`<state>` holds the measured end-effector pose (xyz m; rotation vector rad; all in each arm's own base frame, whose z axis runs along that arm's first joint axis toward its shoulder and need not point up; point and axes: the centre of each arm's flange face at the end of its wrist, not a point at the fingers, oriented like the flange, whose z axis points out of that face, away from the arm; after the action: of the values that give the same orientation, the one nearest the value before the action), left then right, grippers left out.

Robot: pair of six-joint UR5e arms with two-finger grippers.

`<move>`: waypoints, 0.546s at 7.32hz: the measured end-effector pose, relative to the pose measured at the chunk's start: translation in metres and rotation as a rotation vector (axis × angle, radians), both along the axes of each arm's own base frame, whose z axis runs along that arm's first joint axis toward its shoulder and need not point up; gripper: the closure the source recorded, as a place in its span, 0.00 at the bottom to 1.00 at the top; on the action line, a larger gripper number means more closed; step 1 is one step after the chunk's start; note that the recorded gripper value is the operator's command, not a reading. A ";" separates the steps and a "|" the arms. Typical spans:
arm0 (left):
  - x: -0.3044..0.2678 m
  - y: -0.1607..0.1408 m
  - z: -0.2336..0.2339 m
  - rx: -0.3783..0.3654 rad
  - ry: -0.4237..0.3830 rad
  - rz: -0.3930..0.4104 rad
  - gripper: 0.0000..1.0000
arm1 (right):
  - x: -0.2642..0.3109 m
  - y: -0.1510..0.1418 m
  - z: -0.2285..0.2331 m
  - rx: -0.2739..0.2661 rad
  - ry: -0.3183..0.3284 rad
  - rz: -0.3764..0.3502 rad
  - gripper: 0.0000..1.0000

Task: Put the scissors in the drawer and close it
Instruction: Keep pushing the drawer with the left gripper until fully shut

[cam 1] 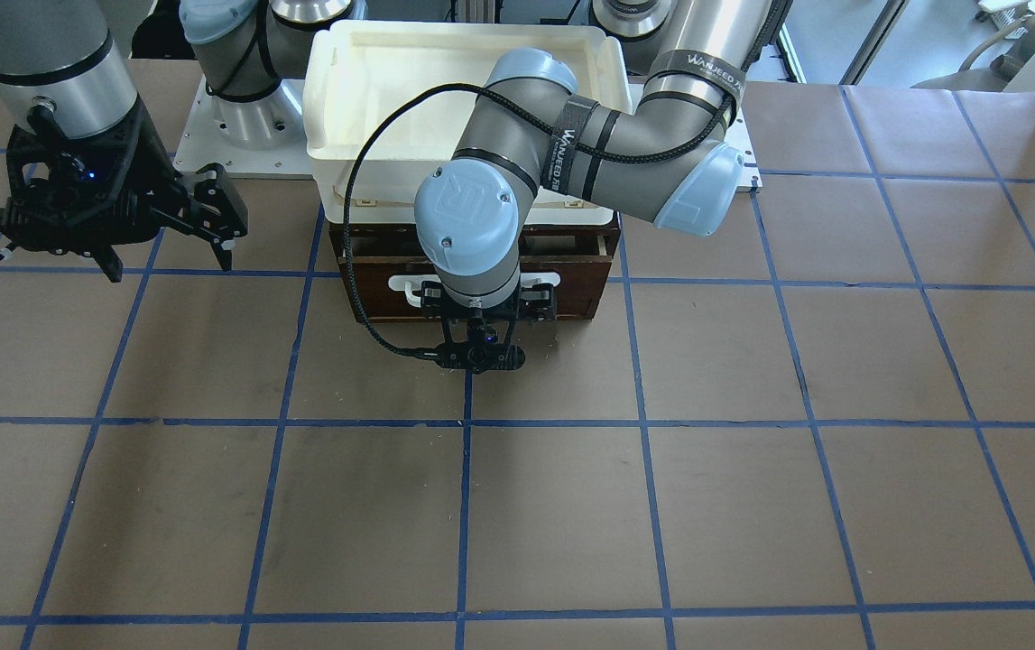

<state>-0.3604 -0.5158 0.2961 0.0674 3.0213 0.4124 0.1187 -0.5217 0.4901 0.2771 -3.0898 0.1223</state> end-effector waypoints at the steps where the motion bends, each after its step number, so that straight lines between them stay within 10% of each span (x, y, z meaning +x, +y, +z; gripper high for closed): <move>1: 0.002 0.005 0.000 0.004 -0.002 0.000 0.00 | 0.000 0.000 0.000 0.000 0.000 0.000 0.00; 4: 0.004 0.012 -0.001 0.013 0.000 0.002 0.00 | 0.000 0.000 -0.001 0.005 0.000 -0.004 0.00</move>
<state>-0.3566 -0.5040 0.2947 0.0655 3.0192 0.4328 0.1188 -0.5217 0.4889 0.2718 -3.0912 0.1144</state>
